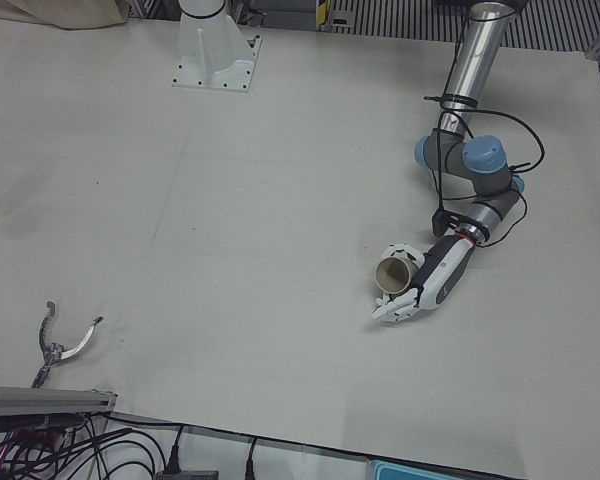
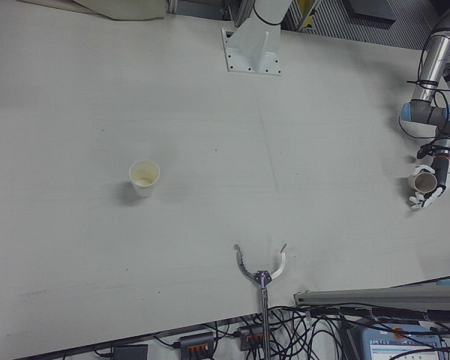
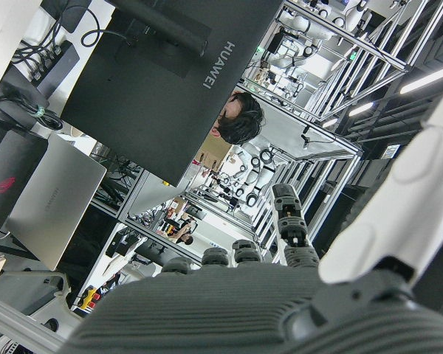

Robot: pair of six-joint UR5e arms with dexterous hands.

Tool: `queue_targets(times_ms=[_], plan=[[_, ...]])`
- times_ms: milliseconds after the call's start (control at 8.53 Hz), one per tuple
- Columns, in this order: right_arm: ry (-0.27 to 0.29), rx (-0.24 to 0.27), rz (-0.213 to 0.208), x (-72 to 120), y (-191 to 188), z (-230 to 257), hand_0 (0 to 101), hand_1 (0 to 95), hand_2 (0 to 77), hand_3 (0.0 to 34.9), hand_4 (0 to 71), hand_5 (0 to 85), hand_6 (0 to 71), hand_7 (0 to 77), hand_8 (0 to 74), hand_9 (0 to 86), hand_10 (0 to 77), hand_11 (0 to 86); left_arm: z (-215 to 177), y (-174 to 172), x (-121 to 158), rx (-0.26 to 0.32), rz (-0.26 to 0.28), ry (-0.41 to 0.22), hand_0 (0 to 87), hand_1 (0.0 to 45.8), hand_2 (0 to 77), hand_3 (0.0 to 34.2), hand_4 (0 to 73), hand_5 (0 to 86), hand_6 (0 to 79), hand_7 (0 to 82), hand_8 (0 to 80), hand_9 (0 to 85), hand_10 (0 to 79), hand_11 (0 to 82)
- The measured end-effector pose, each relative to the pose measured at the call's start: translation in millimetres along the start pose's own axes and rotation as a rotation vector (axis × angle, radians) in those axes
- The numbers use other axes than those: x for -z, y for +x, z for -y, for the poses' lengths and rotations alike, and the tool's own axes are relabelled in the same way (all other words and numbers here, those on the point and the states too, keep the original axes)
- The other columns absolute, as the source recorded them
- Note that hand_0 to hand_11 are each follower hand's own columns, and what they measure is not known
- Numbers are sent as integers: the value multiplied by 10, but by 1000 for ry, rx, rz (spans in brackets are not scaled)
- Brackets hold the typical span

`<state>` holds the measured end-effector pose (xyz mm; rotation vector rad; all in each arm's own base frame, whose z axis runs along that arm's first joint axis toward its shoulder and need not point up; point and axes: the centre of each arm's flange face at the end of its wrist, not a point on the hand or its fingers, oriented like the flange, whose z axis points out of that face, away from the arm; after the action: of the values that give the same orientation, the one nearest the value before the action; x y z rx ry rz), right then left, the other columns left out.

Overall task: Pour water
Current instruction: 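Lift the held cup upward with the left hand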

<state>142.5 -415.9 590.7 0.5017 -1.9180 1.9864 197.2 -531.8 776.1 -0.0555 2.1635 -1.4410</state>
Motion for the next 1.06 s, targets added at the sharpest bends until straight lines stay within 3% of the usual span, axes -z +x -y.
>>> queue_targets(times_ms=[235, 352, 586, 821, 1056], plan=[[-1, -2, 1, 4, -5, -7, 431, 38, 0, 0, 93, 104, 27, 65, 27, 5, 5, 5, 24, 49, 26, 43, -26, 18, 431, 93, 442, 2, 295, 5, 245, 654, 251, 431, 120, 213], [-5, -4, 3, 5, -15, -25, 429, 38, 0, 0, 87, 104, 27, 65, 27, 5, 5, 5, 5, 110, 48, 81, -62, 27, 402, 93, 442, 2, 284, 5, 245, 654, 235, 404, 142, 218], [-11, -9, 10, 10, -48, -58, 430, 38, 0, 0, 93, 104, 27, 65, 27, 5, 5, 5, -95, 237, 85, 166, -132, 21, 297, 93, 442, 3, 273, 0, 245, 654, 218, 387, 142, 218], [-14, -15, 13, 1, -63, -73, 430, 38, 0, 0, 93, 104, 27, 65, 27, 5, 5, 5, -125, 325, 86, 279, -204, 11, 293, 93, 442, 0, 284, 0, 245, 660, 229, 398, 125, 191], [-14, -22, 10, -13, -50, -69, 430, 44, 0, 0, 93, 104, 27, 65, 22, 5, 5, 5, -230, 441, 86, 342, -265, -8, 293, 93, 442, 0, 284, 0, 240, 676, 240, 425, 114, 185]])
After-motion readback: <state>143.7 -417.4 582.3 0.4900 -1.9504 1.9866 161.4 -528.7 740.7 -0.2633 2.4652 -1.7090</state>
